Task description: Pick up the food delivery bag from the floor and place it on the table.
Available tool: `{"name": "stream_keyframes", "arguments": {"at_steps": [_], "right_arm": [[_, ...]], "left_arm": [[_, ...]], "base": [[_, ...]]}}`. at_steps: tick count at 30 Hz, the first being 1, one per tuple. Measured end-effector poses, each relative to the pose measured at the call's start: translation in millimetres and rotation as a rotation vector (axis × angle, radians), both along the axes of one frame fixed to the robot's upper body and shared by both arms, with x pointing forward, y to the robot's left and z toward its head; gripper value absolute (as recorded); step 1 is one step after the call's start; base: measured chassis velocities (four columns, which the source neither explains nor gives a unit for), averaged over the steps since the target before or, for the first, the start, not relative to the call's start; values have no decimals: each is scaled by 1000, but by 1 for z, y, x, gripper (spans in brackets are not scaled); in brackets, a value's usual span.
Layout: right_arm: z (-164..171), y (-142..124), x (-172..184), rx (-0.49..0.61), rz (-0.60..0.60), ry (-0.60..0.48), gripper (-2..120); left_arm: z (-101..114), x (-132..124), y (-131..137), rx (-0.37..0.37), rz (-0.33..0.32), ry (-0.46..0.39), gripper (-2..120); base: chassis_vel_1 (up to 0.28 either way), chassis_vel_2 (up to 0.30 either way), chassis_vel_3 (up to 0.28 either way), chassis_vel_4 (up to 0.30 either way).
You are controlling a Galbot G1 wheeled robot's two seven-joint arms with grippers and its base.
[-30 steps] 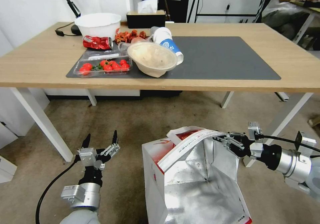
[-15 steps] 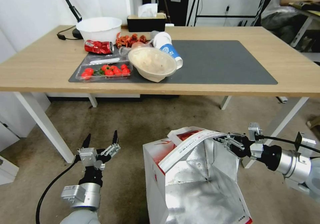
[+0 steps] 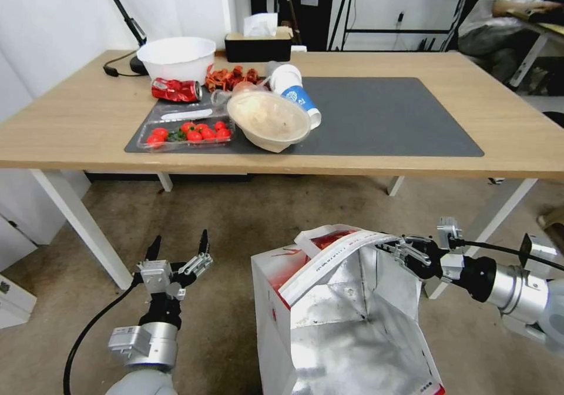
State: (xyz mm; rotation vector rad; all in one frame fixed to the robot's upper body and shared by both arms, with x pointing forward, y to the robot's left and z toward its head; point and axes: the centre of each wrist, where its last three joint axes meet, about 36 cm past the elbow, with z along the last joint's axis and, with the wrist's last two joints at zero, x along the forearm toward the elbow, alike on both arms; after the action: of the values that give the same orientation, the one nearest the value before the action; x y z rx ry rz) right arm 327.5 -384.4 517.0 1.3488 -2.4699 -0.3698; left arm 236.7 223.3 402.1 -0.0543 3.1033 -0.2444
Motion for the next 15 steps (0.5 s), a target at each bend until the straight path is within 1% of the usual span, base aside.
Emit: {"name": "stream_keyframes", "arguments": {"at_steps": [15], "right_arm": [[-1, 0, -1, -1, -1, 4, 0]], "left_arm": [[-1, 1, 1, 3, 0, 1, 100]], "base": [[0, 0, 0, 0]]}}
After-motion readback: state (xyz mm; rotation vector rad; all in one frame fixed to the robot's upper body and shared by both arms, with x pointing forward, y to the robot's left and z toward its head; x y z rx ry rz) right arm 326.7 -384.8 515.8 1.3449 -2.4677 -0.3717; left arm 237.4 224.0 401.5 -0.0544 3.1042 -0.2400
